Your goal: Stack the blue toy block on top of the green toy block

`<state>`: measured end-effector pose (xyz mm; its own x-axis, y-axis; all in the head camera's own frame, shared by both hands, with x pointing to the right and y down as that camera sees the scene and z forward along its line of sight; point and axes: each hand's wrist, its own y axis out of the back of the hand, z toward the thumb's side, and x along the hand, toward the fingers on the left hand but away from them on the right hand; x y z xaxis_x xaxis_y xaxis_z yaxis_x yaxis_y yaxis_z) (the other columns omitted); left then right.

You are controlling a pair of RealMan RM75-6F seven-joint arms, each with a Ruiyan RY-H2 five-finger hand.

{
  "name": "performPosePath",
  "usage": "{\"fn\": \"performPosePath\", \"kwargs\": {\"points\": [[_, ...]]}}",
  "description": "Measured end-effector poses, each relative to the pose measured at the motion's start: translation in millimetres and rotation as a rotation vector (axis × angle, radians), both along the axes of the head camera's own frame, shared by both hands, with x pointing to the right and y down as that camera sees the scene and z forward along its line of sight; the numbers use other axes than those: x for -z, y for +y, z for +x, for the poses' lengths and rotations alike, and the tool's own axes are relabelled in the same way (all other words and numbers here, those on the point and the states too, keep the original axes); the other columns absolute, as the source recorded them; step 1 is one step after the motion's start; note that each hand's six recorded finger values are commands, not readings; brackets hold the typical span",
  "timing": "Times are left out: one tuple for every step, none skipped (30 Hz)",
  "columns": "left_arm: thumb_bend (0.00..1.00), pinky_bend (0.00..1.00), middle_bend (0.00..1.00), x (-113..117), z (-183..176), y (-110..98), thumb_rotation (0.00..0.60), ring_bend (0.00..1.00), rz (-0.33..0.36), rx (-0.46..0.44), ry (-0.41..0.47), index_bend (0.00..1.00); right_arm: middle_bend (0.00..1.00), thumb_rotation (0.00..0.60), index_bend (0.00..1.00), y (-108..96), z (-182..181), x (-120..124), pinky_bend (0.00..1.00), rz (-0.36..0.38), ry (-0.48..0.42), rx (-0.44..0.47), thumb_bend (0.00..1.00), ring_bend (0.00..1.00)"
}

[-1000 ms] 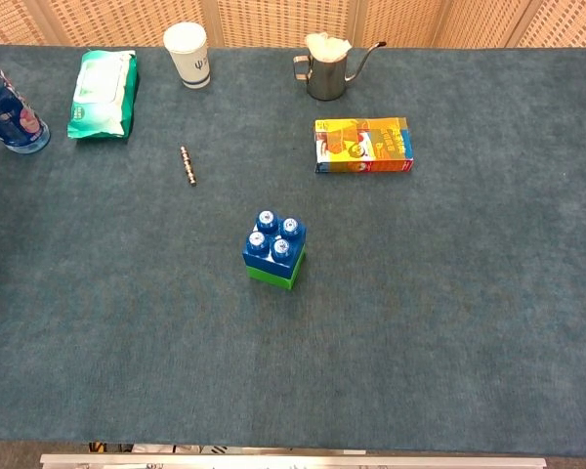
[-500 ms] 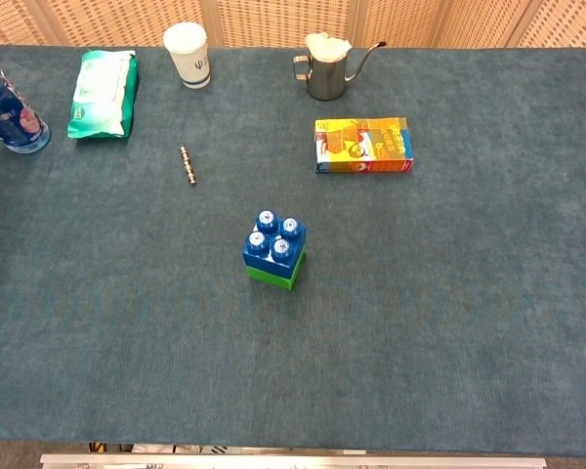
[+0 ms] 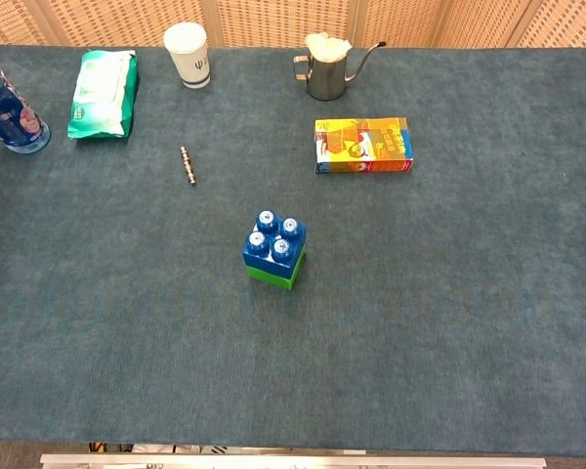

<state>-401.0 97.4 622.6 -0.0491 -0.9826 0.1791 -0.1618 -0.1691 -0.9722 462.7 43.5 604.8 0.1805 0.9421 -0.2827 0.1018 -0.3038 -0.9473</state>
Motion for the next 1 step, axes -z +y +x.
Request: {"fn": "performPosePath", "kwargs": {"points": [[0.14, 0.26, 0.27, 0.3, 0.1, -0.2, 0.6, 0.29, 0.002, 0.001, 0.003, 0.23, 0.24, 0.6, 0.1, 0.3, -0.1, 0.6, 0.2, 0.003, -0.001, -0.002, 0.25, 0.16]]}}
